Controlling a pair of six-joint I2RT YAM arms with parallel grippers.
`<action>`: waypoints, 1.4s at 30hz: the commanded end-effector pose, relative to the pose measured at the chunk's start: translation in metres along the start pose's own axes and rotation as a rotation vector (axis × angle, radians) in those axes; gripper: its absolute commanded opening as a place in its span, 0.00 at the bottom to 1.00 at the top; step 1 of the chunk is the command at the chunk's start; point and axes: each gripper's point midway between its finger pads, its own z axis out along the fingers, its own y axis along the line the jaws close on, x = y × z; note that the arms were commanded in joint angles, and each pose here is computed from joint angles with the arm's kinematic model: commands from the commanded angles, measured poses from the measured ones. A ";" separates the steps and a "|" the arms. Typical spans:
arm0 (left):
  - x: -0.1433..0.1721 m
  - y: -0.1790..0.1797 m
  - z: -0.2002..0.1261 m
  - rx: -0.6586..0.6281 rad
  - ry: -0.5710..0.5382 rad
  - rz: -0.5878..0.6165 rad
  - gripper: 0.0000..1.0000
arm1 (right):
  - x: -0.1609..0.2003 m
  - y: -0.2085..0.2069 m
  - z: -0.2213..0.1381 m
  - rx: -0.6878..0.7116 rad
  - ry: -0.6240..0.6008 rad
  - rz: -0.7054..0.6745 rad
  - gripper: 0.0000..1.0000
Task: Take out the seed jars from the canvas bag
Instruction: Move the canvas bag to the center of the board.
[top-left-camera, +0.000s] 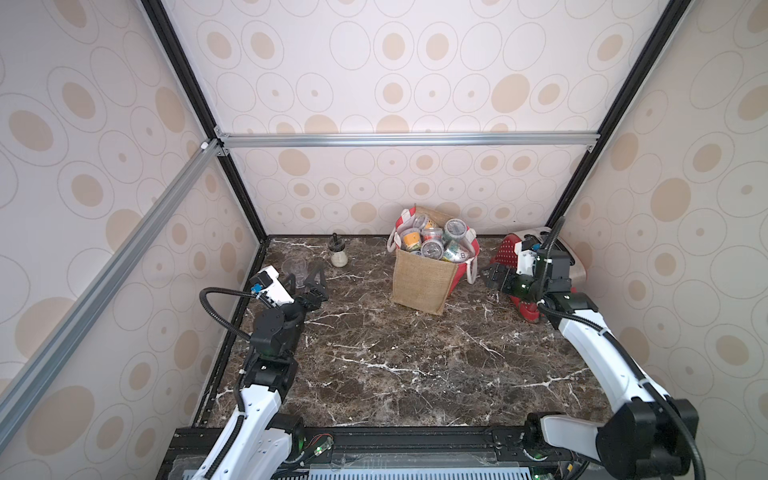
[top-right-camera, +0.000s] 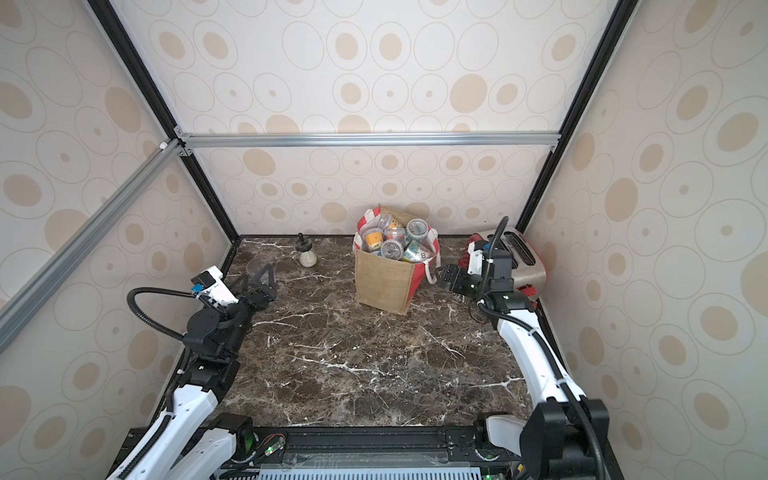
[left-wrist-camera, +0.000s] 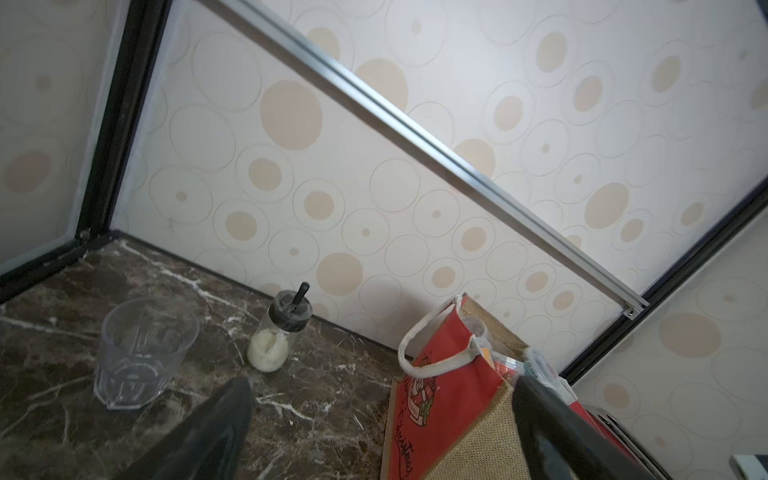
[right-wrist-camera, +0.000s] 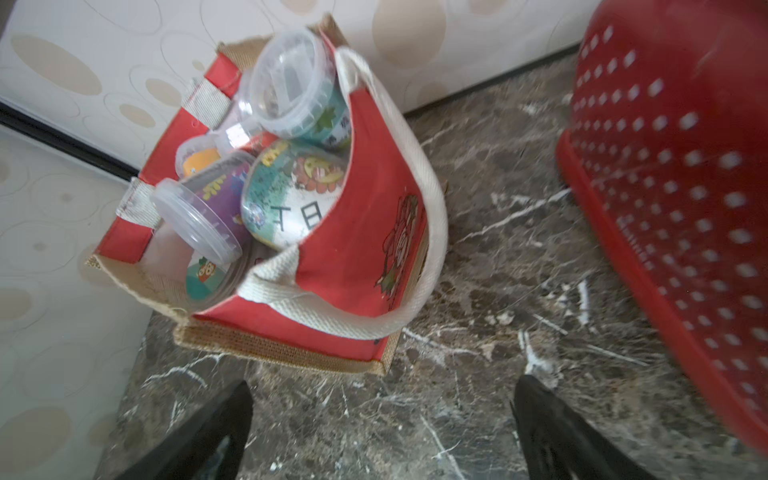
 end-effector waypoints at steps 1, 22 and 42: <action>0.029 -0.001 0.019 0.027 0.125 -0.130 0.98 | 0.012 0.020 0.005 -0.129 0.093 0.092 1.00; 0.176 -0.070 0.054 0.110 0.564 0.065 0.98 | -0.016 0.037 0.036 0.072 0.193 0.011 0.90; 0.193 -0.083 0.054 0.098 0.584 0.141 0.98 | 0.030 0.034 0.056 0.204 0.394 -0.104 0.51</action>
